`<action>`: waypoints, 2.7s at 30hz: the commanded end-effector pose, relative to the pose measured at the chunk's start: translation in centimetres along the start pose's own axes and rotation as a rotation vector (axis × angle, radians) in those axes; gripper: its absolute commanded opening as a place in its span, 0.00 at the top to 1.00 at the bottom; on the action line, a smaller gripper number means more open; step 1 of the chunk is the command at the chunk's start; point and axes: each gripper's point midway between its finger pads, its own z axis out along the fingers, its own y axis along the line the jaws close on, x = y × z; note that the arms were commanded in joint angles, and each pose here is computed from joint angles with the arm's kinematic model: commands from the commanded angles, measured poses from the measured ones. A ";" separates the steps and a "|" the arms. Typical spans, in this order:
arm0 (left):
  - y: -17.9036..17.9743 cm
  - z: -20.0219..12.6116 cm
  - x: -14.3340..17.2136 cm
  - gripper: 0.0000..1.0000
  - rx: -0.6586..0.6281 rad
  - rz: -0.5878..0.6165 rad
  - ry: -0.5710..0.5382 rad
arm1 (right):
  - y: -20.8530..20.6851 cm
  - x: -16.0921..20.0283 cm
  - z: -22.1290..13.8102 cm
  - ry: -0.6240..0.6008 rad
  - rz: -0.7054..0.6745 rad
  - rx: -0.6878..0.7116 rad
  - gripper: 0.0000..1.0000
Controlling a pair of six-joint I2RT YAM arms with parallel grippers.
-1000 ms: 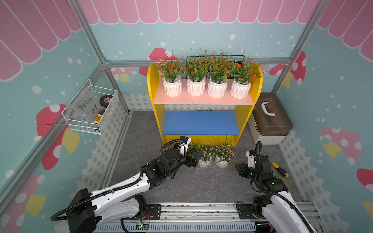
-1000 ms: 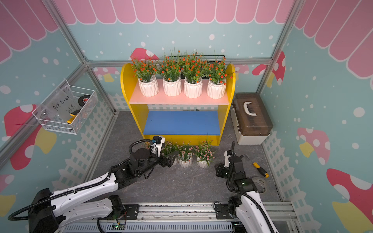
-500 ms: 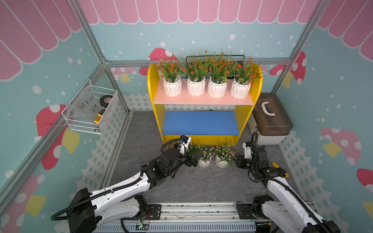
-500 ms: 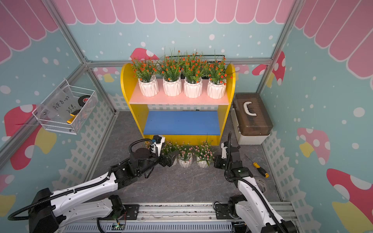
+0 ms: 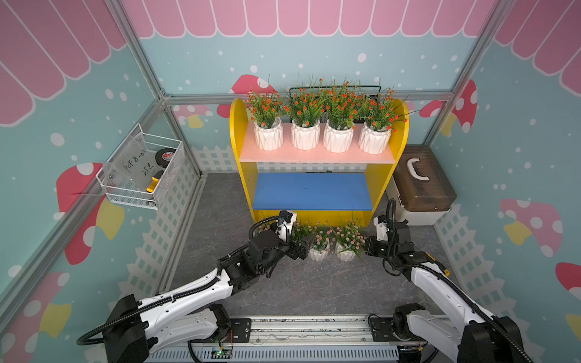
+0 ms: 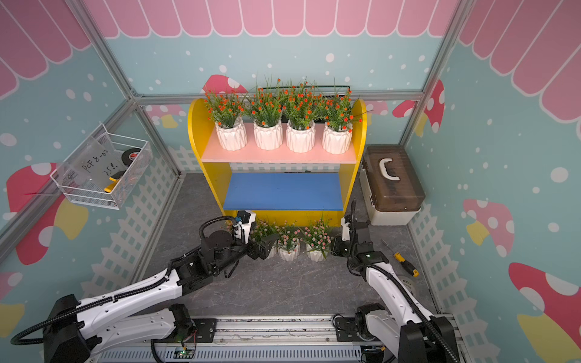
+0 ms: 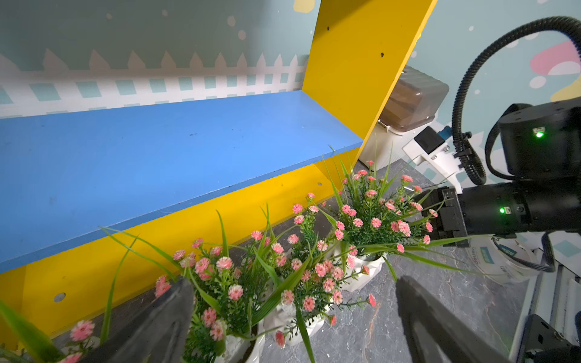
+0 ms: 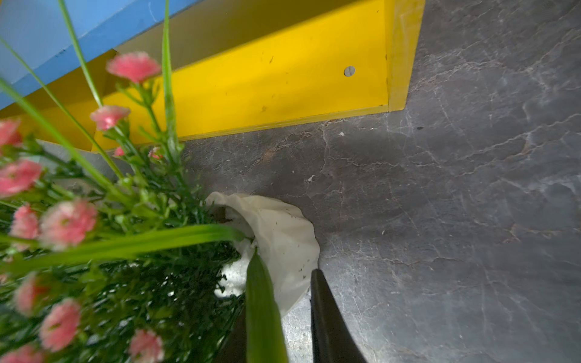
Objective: Place the baby's breath potted plants on the rack by color
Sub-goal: Pick up the baby's breath potted plant from the center of the board.
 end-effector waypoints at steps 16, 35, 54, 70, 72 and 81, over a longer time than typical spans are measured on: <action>-1.0 -0.7 -0.4 0.01 0.057 0.008 -0.029 | 0.9 -0.4 2.3 0.056 -0.033 -0.022 0.80; -1.4 -0.6 -0.6 0.01 0.068 0.021 -0.023 | -0.2 1.4 3.1 0.200 -0.139 0.140 0.82; -4.1 -0.2 0.3 0.01 0.155 0.130 -0.010 | 2.5 -0.1 1.2 0.213 -0.230 0.072 1.00; -7.2 0.2 3.2 0.01 0.274 0.230 -0.035 | 7.7 -4.4 -6.2 0.137 -0.304 -0.052 1.00; -7.8 0.4 3.4 0.01 0.288 0.240 -0.037 | 8.5 -5.0 -7.4 0.123 -0.316 -0.069 1.00; -11.0 2.6 2.8 0.01 0.338 0.275 -0.059 | 11.1 -5.6 -11.0 0.128 -0.345 -0.166 1.00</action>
